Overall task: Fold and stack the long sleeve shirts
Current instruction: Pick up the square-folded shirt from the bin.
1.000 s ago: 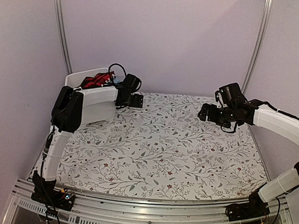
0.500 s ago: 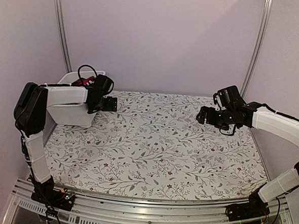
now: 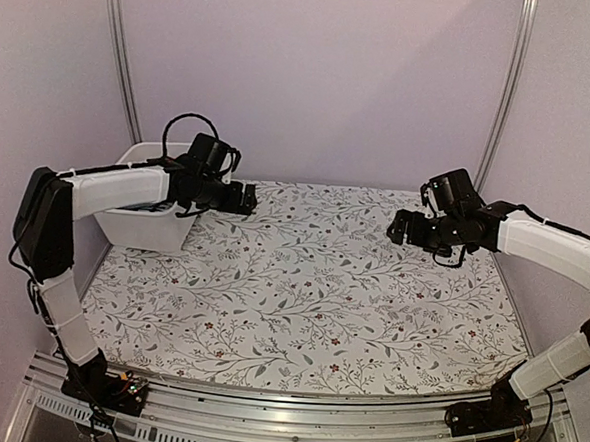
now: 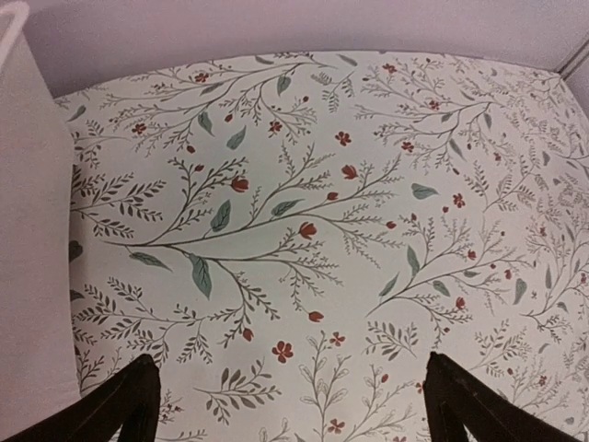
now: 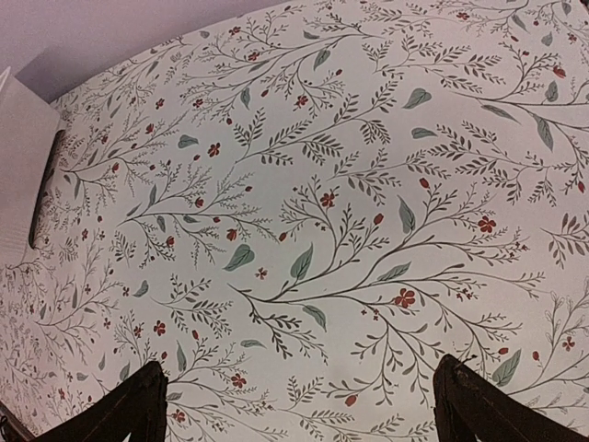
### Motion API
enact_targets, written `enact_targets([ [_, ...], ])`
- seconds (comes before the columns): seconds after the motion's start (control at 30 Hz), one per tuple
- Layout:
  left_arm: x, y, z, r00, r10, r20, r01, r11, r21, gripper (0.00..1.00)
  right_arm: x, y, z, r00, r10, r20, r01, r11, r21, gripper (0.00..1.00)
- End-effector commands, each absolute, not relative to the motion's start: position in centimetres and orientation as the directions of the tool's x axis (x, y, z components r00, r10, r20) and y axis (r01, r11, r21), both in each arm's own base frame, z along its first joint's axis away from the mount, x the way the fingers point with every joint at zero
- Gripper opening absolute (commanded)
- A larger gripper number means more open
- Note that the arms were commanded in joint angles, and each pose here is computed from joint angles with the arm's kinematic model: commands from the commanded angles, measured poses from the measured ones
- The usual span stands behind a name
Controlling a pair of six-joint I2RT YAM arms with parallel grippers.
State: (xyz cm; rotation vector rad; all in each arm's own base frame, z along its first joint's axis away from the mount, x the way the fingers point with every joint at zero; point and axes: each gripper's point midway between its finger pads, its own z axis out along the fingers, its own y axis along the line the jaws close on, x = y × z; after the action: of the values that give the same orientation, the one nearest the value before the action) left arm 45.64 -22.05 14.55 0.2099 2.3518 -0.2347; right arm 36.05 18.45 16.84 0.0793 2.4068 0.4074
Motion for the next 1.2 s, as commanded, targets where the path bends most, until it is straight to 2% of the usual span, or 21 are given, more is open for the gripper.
enact_targets([
  [0.0, 45.7, -23.1, 23.2, -0.583, 0.017, -0.813, 0.245, 0.957, -0.155, 1.0, 35.7, 18.6, 16.7, -0.762, 0.155, -0.628, -0.059, 0.95, 0.306, 0.99],
  [0.2, 46.5, -16.1, 26.8, -0.542, -0.075, -0.837, -0.071, 0.997, -0.044, 1.0, 35.5, 18.6, 16.6, -0.762, 0.151, -0.63, -0.065, 0.949, 0.307, 0.99],
  [0.3, 47.2, -13.7, 26.9, -0.544, -0.092, -0.834, -0.161, 0.987, -0.005, 1.0, 35.5, 18.8, 16.7, -0.762, 0.146, -0.631, -0.074, 0.949, 0.308, 0.99],
  [0.6, 50.0, -7.8, 23.9, -0.591, -0.138, -0.795, -0.303, 0.951, 0.06, 0.97, 35.3, 19.2, 16.5, -0.767, 0.132, -0.628, -0.093, 0.945, 0.313, 0.99],
  [0.77, 51.0, -6.1, 22.0, -0.62, -0.16, -0.768, -0.317, 0.947, 0.058, 0.86, 35.1, 19.6, 16.4, -0.77, 0.131, -0.625, -0.102, 0.941, 0.323, 0.99],
  [0.83, 51.3, -5.5, 21.8, -0.624, -0.166, -0.764, -0.321, 0.945, 0.057, 0.76, 35.1, 19.7, 16.3, -0.77, 0.131, -0.624, -0.106, 0.939, 0.327, 0.99],
  [0.9, 51.5, -5.1, 22.0, -0.62, -0.163, -0.768, -0.322, 0.945, 0.059, 0.6, 35.2, 19.9, 16.3, -0.771, 0.129, -0.624, -0.11, 0.938, 0.33, 0.99],
  [1.0, 51.9, -4.9, 23.4, -0.596, -0.142, -0.79, -0.315, 0.947, 0.068, 0.27, 35.3, 20.0, 16.4, -0.769, 0.124, -0.626, -0.119, 0.936, 0.332, 0.99],
  [1.1, 52.3, -4.9, 25.8, -0.562, -0.116, -0.819, -0.301, 0.951, 0.071, 0.01, 35.4, 20.2, 16.4, -0.77, 0.119, -0.627, -0.126, 0.935, 0.331, 0.99],
  [1.17, 52.5, -5.2, 27.7, -0.528, -0.094, -0.844, -0.274, 0.96, 0.065, 0.0, 35.5, 20.4, 16.6, -0.767, 0.116, -0.631, -0.132, 0.934, 0.332, 0.99],
])
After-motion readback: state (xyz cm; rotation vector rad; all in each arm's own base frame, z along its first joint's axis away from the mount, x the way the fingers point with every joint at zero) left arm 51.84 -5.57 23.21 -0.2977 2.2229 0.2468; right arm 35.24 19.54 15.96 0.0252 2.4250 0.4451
